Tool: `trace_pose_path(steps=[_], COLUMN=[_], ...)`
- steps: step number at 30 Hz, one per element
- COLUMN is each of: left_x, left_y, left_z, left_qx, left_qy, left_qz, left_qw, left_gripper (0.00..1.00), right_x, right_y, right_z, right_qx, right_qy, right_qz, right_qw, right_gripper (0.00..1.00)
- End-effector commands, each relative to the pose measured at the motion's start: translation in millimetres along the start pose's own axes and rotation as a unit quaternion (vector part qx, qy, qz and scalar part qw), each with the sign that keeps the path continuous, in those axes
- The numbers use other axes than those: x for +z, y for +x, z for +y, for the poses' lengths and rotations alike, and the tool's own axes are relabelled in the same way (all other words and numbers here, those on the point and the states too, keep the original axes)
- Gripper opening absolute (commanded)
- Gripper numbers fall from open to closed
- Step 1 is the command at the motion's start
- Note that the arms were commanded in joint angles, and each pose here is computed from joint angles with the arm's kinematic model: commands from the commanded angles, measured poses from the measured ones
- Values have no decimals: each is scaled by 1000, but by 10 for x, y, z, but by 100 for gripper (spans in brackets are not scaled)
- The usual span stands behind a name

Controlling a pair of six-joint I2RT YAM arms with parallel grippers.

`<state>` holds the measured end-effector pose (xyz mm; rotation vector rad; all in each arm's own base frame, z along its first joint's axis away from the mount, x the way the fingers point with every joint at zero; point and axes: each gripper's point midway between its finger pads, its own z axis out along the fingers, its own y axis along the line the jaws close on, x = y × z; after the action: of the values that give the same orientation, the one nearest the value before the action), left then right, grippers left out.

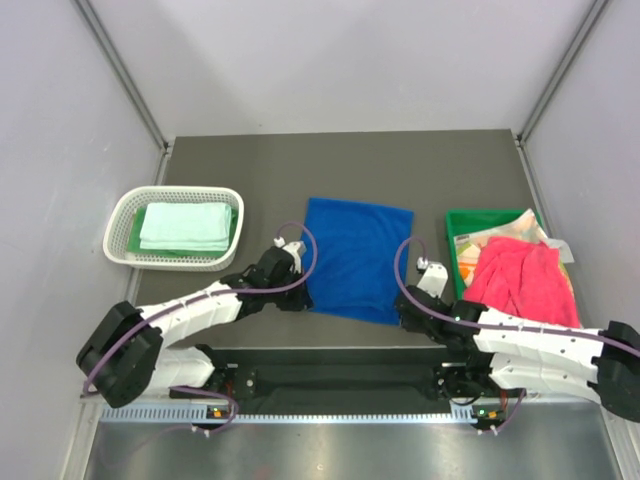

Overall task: Fold and stack the towels
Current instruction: Fold the towel

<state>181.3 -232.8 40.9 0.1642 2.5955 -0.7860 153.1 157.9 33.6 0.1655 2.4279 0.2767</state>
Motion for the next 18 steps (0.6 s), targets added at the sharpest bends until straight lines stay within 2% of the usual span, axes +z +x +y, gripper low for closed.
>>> trace_pose_path(steps=[1, 9, 12, 15, 16, 18], left_x=[-103, 133, 359, 539, 604, 638], left_y=[-342, -688, -666, -536, -474, -358], left_z=[-273, -618, -775, -1032, -1059, -1204], left_qx=[13, 19, 35, 59, 63, 76], left_qy=[31, 85, 97, 124, 125, 139], left_qz=[-51, -88, -70, -48, -40, -28], left_qw=[998, 992, 992, 989, 989, 987], left_gripper=[6, 23, 23, 21, 21, 20], right_x=[-2, 136, 187, 210, 210, 191], right_y=[-169, -144, -101, -61, -23, -6], right_z=[234, 274, 272, 234, 183, 134], right_qx=[3, 4, 1, -3, -2, 1], right_qy=[-18, -10, -5, 4, 10, 12], right_qz=[-14, -15, -8, -2, 3, 3], right_qw=[1000, 1000, 1000, 1000, 1000, 1000], right_gripper=[28, 36, 36, 21, 13, 6])
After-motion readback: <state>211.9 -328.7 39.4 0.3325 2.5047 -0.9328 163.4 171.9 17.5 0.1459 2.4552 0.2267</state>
